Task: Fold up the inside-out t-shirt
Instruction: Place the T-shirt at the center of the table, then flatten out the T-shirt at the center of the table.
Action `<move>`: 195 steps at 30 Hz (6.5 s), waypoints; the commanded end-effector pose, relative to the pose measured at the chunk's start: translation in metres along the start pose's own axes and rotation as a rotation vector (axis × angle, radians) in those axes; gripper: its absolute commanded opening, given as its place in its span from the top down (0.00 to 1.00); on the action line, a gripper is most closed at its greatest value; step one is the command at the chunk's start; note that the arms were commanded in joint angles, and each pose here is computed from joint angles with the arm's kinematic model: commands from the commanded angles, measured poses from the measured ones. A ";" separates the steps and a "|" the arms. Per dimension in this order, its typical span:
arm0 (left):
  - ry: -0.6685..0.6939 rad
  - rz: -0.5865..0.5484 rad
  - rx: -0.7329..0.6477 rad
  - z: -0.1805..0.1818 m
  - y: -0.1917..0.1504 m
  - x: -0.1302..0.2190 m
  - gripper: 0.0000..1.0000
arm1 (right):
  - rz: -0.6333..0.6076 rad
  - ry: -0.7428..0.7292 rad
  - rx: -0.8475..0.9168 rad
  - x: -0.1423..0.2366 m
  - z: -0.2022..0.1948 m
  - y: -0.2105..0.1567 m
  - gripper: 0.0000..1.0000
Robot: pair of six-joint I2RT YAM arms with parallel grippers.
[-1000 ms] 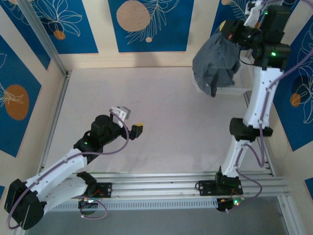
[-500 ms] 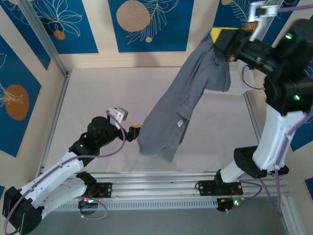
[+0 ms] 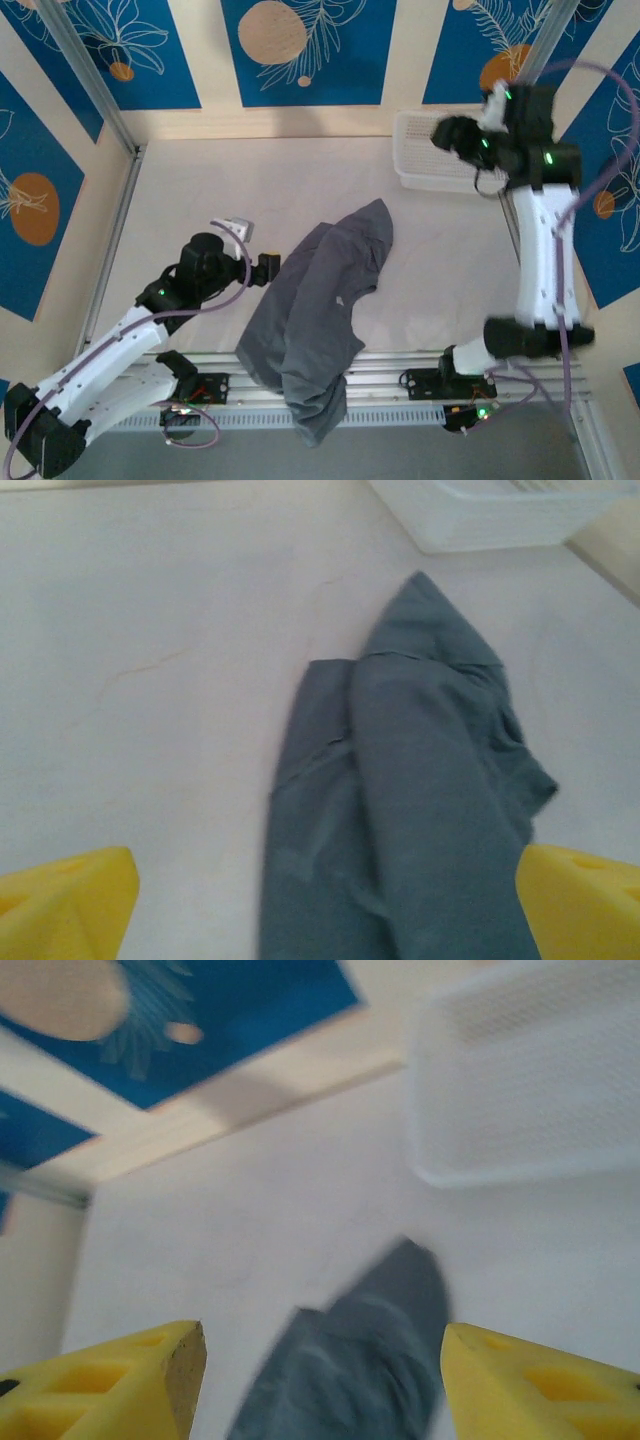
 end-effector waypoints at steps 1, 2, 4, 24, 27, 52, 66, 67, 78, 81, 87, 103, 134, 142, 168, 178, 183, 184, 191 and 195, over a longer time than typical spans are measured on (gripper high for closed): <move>-0.237 0.143 0.018 -0.038 -0.008 -0.005 0.08 | -0.074 0.007 -0.121 -0.001 -0.031 -0.052 0.38; -0.270 0.188 0.010 -0.050 -0.013 -0.008 0.11 | -0.044 0.041 -0.170 -0.014 -0.040 -0.075 0.39; -0.308 0.279 -0.037 -0.074 -0.028 -0.010 0.15 | 0.079 0.063 -0.250 -0.040 -0.054 -0.114 0.39; -0.003 0.596 -0.262 -0.086 -0.117 -0.065 1.00 | 0.637 0.047 -0.302 -0.241 -0.058 -0.249 0.87; 0.011 0.517 -0.240 -0.061 -0.078 -0.061 1.00 | 0.611 0.079 -0.320 -0.231 -0.054 -0.248 1.00; 0.283 0.550 0.000 0.000 -0.093 -0.066 0.36 | 0.363 -0.122 -0.061 -0.142 -0.052 -0.236 0.47; 0.444 0.410 -0.034 0.026 -0.045 -0.038 1.00 | 0.650 -0.137 0.114 -0.202 -0.064 -0.240 0.40; 0.459 0.405 -0.031 0.029 -0.042 -0.035 1.00 | 0.658 -0.141 0.158 -0.206 -0.060 -0.243 0.41; 0.673 0.291 0.103 0.081 -0.009 0.016 1.00 | 0.253 0.025 1.373 -0.187 -0.037 -0.271 0.17; 0.635 0.267 0.155 0.088 0.001 0.018 0.98 | 0.149 0.165 1.463 -0.179 -0.036 -0.278 0.14; 0.580 0.279 0.189 0.089 0.007 0.010 0.98 | 0.251 0.335 1.638 -0.184 -0.041 -0.308 0.18; 0.515 0.271 0.197 0.083 0.003 0.012 0.98 | 0.289 0.420 1.590 -0.224 -0.005 -0.311 0.95; 0.154 -0.715 -0.185 -0.047 0.216 0.302 0.97 | -0.855 0.545 0.710 0.220 0.098 -0.039 1.00; 0.254 -0.636 -0.108 -0.038 0.253 0.280 1.00 | -0.887 0.491 0.682 0.217 0.111 -0.011 1.00; -0.183 -0.709 -0.153 -0.090 0.256 0.307 0.98 | -1.040 0.645 0.581 0.305 0.094 -0.025 1.00; 0.273 -0.457 -0.116 -0.022 0.278 0.185 0.98 | -0.809 0.290 0.690 0.189 0.111 0.012 1.00; 0.462 -0.290 -0.121 0.033 0.292 0.070 1.00 | -0.623 0.169 0.700 0.071 0.101 0.028 1.00; 0.494 -0.269 -0.110 0.049 0.294 0.045 1.00 | -0.563 0.179 0.657 0.042 0.092 0.031 1.00; 0.476 -0.238 0.094 0.149 0.324 -0.063 0.25 | -0.214 0.210 0.514 -0.093 0.059 0.052 0.34; 0.304 -0.208 0.120 0.141 0.330 -0.068 0.11 | -0.092 0.224 0.461 -0.099 0.057 0.051 0.30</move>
Point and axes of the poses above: each hand's point on the last joint's axis, 136 mm out from that joint toward the fingers, its own x axis back along the fingers, its own z axis along the line the jaws close on, y = z × x, the point moved 6 cm from there along x, back along the fingers, and after that the axes turned 3 degrees about x, right-handed, at the moved point
